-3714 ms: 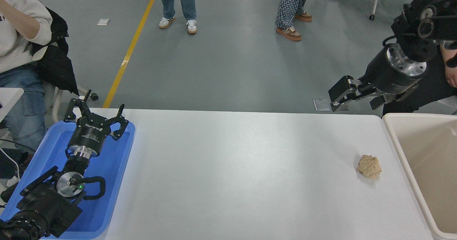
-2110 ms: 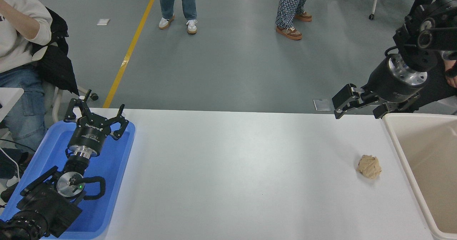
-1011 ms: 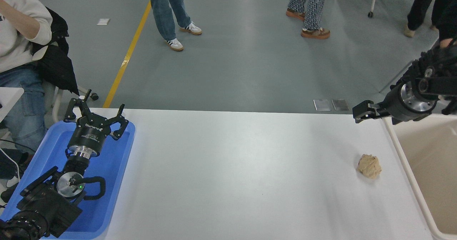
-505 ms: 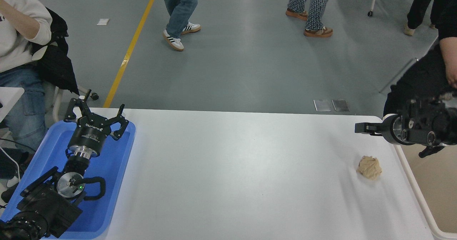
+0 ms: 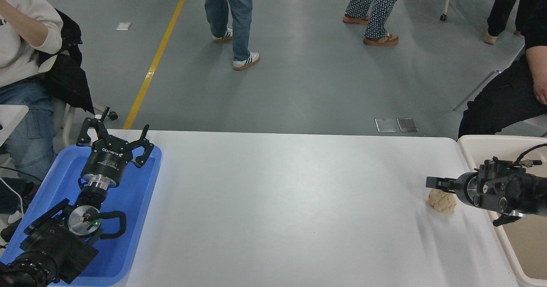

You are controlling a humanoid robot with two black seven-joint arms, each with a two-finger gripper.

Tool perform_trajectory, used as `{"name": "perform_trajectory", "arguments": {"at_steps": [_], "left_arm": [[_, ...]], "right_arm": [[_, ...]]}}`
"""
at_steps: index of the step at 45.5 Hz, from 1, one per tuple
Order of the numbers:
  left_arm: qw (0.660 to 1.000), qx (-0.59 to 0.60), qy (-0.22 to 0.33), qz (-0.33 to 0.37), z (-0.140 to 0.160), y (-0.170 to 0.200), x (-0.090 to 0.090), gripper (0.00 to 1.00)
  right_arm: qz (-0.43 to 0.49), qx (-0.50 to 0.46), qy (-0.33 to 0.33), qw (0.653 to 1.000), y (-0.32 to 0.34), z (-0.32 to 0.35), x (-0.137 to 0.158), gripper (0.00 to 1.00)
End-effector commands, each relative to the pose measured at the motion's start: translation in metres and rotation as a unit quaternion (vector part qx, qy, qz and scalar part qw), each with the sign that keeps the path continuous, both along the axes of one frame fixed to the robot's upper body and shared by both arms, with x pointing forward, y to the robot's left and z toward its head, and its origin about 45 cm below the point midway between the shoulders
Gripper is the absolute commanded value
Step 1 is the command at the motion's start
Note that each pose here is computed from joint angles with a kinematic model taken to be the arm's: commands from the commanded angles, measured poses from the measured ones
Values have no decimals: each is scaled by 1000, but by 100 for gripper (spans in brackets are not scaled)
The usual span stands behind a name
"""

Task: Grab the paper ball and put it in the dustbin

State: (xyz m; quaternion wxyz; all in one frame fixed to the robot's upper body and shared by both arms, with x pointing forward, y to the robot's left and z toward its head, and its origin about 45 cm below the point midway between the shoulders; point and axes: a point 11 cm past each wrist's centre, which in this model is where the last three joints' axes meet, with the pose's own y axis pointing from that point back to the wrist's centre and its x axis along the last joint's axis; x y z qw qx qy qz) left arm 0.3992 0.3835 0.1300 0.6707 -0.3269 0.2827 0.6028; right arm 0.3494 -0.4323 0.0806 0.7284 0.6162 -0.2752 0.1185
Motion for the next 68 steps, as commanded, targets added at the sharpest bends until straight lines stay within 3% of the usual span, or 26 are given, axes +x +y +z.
{"name": "perform_trajectory", "arguments": {"at_steps": [1,11,20,22,26,30,33,35,50,68], "left_arm": [[1000,0,0,0,0,0,0,100],[1000,0,0,0,0,0,0,100],[1000,0,0,0,0,0,0,100],[1000,0,0,0,0,0,0,100],[1000,0,0,0,0,0,0,100],[1000,0,0,0,0,0,0,100],[1000,0,0,0,0,0,0,100],[1000,0,0,0,0,0,0,100],[1000,0,0,-1,0,-1,1,100],[1000,0,0,-1,1,0,1,100]], "right_arm": [[-1,2,12,1000,-2,-13,-13,100],[-4,-9,3,1000,-10,-16,-14,100],[7,-16,-20,1000,-8,-18,-10,84],[10,-11,-20,1000,-6,-19,-10,75],[17,-8,-19,1000,-5,-21,-13,45],[38,-15,-16,999,-2,-25,-16,31],[51,-17,-15,998,2,-27,-16,9],[53,-17,-15,998,4,-28,-16,0],[33,-31,-25,999,-29,25,0,0],[73,11,17,997,4,205,32,0]]}}
